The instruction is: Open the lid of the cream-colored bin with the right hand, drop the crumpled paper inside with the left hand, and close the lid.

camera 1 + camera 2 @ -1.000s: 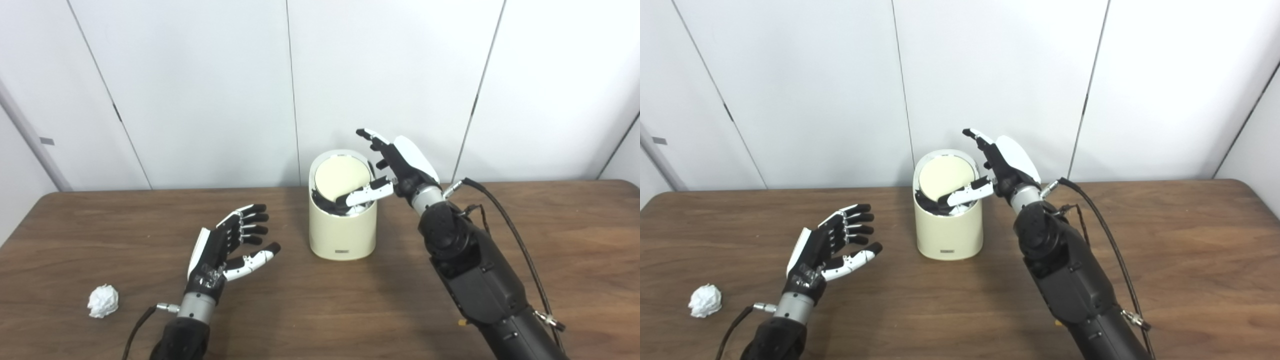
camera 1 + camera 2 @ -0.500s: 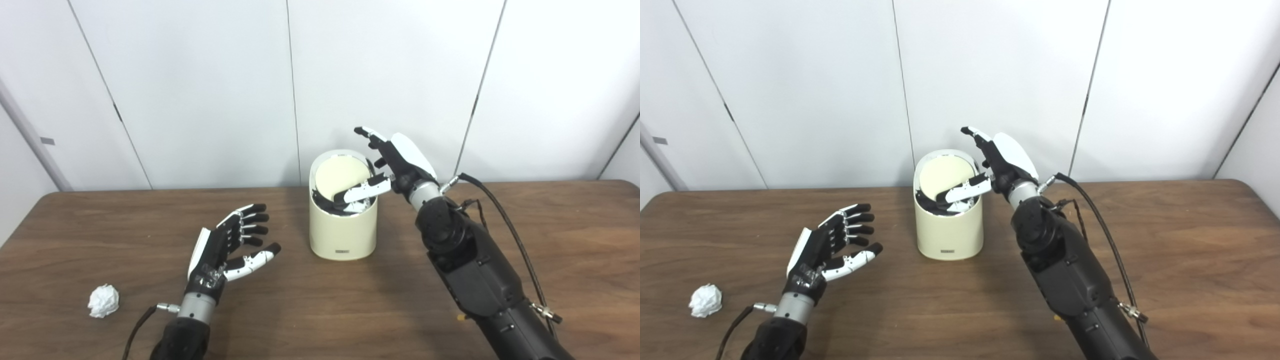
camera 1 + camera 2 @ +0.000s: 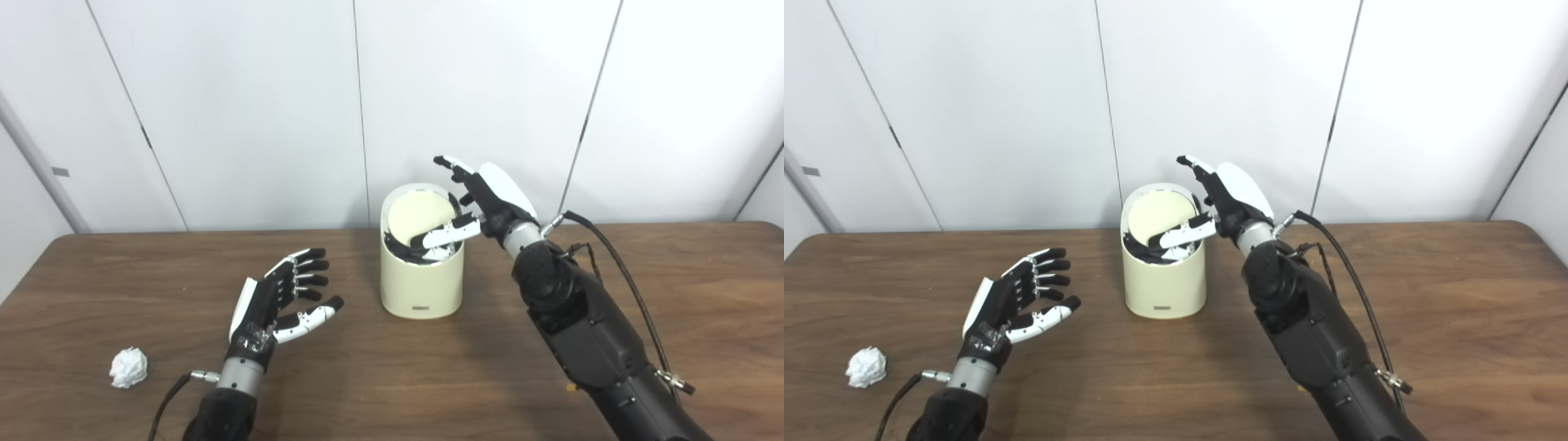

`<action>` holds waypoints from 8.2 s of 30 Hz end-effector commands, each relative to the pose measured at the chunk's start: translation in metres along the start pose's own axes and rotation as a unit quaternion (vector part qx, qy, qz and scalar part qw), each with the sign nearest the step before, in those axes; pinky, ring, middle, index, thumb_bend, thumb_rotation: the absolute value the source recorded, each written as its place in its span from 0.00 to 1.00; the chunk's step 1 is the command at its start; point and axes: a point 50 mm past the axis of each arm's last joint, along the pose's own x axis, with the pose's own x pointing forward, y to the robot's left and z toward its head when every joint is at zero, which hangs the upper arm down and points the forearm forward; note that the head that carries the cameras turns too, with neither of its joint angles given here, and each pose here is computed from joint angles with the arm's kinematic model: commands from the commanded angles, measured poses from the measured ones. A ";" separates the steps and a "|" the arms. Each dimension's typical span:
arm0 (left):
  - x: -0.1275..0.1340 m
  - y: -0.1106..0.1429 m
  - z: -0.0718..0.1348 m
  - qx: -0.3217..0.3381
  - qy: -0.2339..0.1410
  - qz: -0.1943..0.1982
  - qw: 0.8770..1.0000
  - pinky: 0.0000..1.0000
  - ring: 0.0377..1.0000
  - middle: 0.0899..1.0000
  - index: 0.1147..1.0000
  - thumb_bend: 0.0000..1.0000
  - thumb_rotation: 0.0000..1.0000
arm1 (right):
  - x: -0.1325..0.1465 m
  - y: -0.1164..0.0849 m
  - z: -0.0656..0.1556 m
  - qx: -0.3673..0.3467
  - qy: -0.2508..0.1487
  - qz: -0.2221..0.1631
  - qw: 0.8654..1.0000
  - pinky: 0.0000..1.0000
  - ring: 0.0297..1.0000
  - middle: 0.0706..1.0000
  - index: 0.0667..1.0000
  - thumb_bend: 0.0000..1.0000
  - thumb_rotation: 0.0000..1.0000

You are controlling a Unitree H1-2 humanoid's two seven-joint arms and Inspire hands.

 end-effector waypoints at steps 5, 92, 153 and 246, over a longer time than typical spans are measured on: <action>0.009 0.002 0.020 0.004 -0.041 0.006 0.999 0.58 0.67 0.73 0.77 0.64 0.06 | 0.004 0.002 -0.010 -0.065 0.029 -0.013 0.997 0.64 0.83 0.89 0.89 0.76 0.21; 0.022 -0.042 0.024 -0.007 -0.049 -0.005 0.999 0.56 0.67 0.73 0.77 0.69 0.08 | -0.133 -0.026 -0.131 0.264 0.008 -0.083 0.961 0.76 0.86 0.91 0.91 0.59 0.25; -0.026 0.201 0.116 0.597 0.209 -0.113 0.766 0.66 0.82 0.84 0.82 0.89 0.00 | -0.120 -0.044 -0.109 0.261 -0.024 -0.087 0.961 0.63 0.80 0.89 0.89 0.66 0.28; 0.071 0.069 0.177 0.572 -0.028 -0.194 0.797 0.38 0.36 0.43 0.43 0.50 0.00 | -0.116 -0.033 -0.096 0.223 -0.016 -0.085 0.971 0.74 0.85 0.90 0.90 0.60 0.12</action>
